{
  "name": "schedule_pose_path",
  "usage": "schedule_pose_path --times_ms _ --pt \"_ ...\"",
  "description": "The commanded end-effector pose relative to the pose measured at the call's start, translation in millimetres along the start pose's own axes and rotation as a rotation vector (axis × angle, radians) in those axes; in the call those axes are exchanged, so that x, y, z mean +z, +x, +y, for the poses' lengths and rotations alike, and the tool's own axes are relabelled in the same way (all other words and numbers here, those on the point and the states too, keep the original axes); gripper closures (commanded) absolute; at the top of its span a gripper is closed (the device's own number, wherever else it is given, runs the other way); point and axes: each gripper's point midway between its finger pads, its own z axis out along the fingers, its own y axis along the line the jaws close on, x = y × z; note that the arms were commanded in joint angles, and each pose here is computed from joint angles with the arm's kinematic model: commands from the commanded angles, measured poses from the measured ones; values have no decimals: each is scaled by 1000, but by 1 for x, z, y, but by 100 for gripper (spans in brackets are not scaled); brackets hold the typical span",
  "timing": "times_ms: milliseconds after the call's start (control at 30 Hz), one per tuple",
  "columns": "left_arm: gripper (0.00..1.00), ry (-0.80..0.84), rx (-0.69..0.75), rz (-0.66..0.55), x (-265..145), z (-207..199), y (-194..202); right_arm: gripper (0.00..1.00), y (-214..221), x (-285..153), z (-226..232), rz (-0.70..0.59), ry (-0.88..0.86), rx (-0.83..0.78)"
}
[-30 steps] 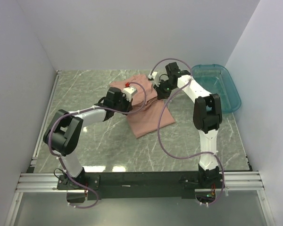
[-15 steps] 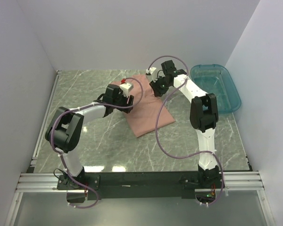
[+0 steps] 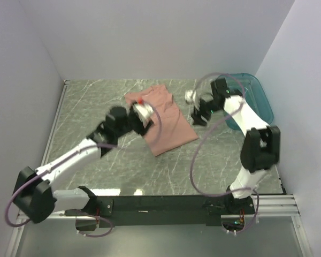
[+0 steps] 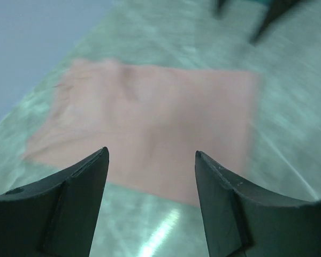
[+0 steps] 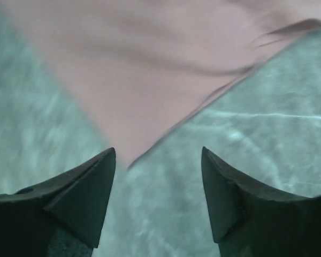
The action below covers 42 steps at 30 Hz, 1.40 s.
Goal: Fold and stack the t-shirts
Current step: Fold the tshirt
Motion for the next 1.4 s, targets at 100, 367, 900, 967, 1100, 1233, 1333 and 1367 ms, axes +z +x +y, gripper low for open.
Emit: schedule_pose_path --times_ms 100,367,900,967,1100,1233,1333,1367 --pt "30 291 317 106 -21 -123 80 28 46 -1 68 62 -76 -457" --pt "33 299 387 217 7 -144 118 28 53 11 68 43 -58 -465" --pt "62 238 402 362 30 -138 163 31 69 30 77 93 -126 -530" --pt "66 239 390 363 28 -139 165 31 72 35 78 112 -140 -541" --pt "67 241 375 359 26 -141 166 32 80 48 82 159 -165 -568" --pt "68 246 378 359 25 -142 167 33 85 62 78 195 -150 -581" --pt "70 248 381 364 25 -142 169 35 89 68 74 216 -152 -567" --pt "70 250 380 367 24 -142 170 36 89 69 73 220 -150 -569"
